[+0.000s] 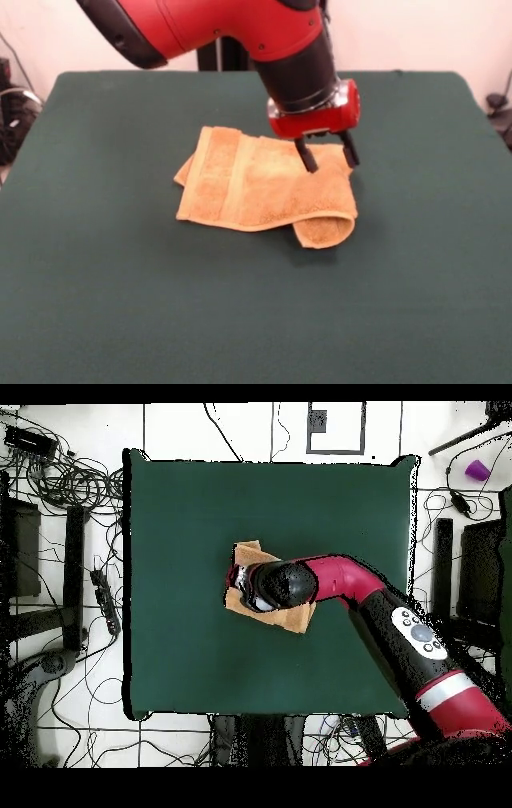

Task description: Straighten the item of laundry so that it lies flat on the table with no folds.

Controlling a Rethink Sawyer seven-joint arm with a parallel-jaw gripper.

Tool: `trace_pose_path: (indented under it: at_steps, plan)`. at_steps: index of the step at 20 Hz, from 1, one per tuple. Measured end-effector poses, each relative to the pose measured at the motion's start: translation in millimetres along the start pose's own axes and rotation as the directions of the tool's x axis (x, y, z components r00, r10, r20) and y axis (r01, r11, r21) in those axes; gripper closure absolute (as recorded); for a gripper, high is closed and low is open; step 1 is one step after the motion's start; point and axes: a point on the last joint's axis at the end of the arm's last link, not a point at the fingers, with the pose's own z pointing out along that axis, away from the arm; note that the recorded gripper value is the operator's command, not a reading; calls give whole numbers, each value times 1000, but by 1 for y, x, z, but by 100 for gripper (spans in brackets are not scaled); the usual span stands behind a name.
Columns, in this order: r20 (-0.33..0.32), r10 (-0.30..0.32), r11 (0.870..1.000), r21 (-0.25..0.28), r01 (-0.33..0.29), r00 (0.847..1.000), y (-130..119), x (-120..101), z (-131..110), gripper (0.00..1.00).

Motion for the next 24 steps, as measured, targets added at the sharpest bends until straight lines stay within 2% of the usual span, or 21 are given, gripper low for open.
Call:
trace_pose_path:
  at_steps: [4, 10, 17, 24]
  plan:
    - [12, -51, 999, -1, 51, 999, 12, 10, 23, 0]
    - [23, -101, 995, 11, 101, 995, 32, 16, 42, 0]
    - [25, -91, 996, 5, 91, 996, 43, 5, 64, 0]
    - [-24, -86, 995, 48, 87, 996, 53, -6, 68, 0]
